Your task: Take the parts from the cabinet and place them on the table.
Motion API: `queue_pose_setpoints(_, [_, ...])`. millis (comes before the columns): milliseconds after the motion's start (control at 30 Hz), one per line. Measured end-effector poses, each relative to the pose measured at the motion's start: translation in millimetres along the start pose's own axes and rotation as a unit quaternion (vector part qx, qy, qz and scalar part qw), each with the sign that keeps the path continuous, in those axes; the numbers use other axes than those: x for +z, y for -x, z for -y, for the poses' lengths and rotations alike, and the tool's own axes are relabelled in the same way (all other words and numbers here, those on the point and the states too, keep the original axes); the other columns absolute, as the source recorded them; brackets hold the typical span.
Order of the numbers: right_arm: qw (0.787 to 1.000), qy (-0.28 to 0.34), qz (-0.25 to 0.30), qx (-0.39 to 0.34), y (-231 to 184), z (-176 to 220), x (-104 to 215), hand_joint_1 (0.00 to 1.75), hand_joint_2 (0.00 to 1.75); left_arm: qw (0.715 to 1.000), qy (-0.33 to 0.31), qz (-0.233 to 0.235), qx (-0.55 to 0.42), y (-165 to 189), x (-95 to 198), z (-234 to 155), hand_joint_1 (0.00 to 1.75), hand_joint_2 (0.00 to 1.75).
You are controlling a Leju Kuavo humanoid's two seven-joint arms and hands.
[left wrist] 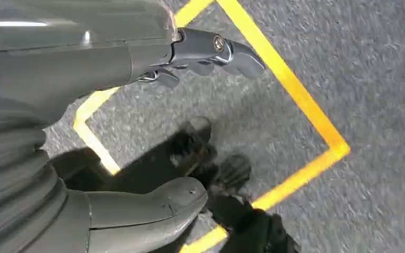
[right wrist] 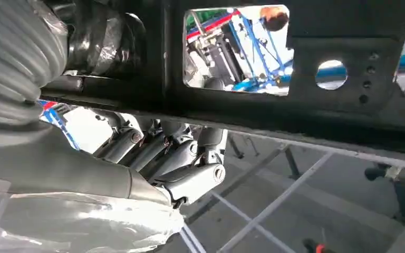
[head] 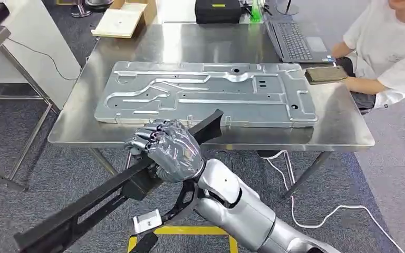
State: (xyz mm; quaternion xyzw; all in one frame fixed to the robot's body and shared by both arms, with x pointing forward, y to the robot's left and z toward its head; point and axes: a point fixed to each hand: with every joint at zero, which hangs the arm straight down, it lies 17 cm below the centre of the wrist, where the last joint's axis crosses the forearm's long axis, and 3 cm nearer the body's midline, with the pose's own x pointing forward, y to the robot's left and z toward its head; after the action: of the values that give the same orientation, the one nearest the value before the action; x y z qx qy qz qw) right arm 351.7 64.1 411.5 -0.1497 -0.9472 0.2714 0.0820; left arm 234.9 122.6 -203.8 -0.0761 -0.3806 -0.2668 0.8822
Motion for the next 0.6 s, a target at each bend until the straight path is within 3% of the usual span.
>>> queue_pose_setpoints(600, [1.0,-0.004,-0.004,0.0,1.0,-3.8,2.1,1.75,1.75,1.0,0.01,0.003,-0.003,-0.7,0.8,3.9,0.0,1.75])
